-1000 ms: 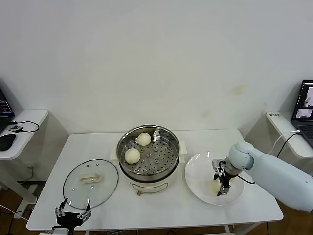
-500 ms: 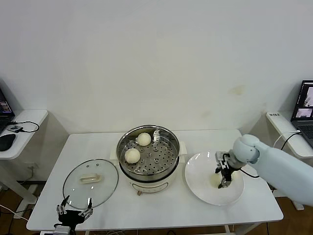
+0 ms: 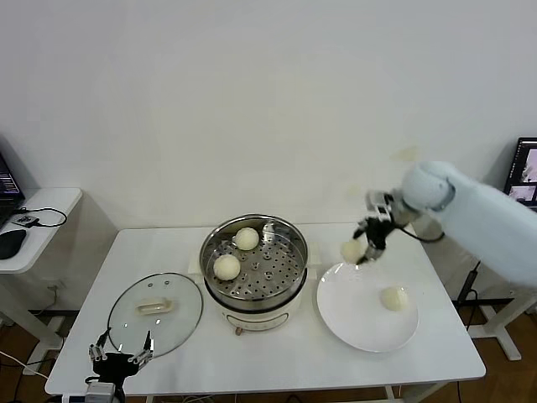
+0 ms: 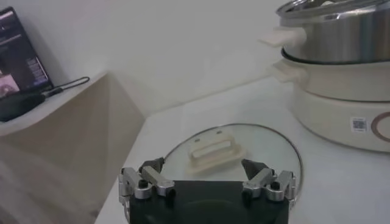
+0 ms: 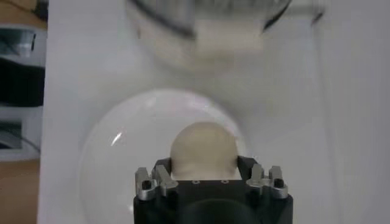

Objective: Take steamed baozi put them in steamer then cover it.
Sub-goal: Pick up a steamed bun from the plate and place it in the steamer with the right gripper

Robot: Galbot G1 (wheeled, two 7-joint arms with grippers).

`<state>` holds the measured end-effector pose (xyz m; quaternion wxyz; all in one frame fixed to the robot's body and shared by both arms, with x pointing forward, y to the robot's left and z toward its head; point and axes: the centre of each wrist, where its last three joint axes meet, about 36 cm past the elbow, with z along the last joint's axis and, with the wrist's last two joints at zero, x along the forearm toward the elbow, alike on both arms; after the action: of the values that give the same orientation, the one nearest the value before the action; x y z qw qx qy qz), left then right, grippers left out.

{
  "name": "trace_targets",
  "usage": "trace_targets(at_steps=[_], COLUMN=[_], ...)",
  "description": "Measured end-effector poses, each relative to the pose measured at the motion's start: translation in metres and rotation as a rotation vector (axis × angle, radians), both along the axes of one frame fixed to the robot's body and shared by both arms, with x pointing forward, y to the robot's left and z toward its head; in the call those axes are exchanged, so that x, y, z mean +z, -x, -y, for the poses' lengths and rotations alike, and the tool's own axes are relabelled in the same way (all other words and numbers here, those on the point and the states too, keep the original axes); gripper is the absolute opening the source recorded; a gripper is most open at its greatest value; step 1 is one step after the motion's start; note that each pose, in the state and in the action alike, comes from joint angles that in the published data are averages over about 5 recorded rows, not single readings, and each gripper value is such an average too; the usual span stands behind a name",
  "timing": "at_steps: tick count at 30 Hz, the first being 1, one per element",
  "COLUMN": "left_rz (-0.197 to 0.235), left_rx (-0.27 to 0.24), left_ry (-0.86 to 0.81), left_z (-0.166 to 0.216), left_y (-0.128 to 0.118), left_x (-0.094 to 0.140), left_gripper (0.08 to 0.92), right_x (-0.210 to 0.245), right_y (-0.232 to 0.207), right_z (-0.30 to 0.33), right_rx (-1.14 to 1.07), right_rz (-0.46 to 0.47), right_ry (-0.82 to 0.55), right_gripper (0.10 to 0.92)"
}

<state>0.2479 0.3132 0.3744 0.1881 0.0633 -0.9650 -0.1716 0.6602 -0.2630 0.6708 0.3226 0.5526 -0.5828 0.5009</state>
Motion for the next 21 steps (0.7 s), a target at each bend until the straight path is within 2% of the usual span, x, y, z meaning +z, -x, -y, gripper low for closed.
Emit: trace_targets(at_steps=[9,21], left_rz=[0.026,0.04], left_rx=[0.004,0.016], left_ry=[-0.008,-0.01], left_z=[0.0,0.0], left_y=[0.0,0.002], left_x=[0.007,0.011], left_gripper=[0.823,0.823], right_x=[0.037,0.02], right_y=[-0.029,-0.02], right_z=[-0.083,-0.177], right_rx=[0.313,0.703], right_rz=[0.048,0.103], right_ry=[-0.033,0.046], right_gripper=[0.636,0.636])
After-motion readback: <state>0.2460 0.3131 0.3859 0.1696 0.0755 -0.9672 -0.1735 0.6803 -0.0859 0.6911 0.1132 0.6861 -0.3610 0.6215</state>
